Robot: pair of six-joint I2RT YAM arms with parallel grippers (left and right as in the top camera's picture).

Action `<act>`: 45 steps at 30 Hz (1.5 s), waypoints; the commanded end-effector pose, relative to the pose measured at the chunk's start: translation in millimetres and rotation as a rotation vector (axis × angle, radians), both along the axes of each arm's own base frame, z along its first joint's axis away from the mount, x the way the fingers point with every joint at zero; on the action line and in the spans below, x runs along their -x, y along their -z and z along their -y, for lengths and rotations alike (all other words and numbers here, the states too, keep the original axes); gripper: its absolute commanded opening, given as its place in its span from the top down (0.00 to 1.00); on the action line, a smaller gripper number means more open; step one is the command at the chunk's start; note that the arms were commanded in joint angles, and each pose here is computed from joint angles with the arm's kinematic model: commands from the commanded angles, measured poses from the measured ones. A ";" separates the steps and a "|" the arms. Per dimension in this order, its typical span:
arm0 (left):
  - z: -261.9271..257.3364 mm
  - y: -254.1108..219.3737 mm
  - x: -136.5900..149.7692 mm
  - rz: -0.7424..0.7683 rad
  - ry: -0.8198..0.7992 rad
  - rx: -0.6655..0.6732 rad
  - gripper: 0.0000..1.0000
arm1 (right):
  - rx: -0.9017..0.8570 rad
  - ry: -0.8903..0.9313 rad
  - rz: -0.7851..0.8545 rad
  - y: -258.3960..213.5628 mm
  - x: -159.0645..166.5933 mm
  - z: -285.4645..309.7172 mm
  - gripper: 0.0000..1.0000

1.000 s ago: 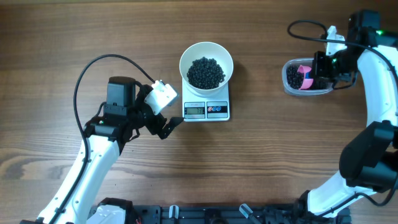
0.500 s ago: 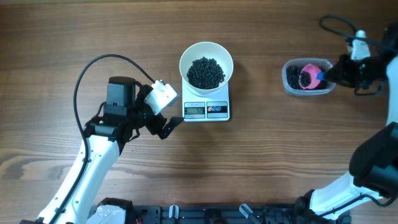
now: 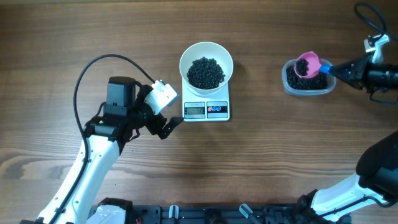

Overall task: Scoop item into bowl and weigh 150g on scale
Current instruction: 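Carry the filled scoop with right gripper over the bowl, then tip the scoop with right gripper to pour beans into the bowl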

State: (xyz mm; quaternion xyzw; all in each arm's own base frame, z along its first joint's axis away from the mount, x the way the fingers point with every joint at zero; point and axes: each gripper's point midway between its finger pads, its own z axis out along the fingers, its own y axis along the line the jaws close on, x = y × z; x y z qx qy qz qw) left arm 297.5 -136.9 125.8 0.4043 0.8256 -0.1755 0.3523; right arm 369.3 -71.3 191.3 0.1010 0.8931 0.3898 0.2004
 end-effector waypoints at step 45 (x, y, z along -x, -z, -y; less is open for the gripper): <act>-1.3 3.2 1.1 -0.013 -0.008 0.002 0.00 | 1.037 -0.287 0.390 -85.4 -27.8 -286.3 0.96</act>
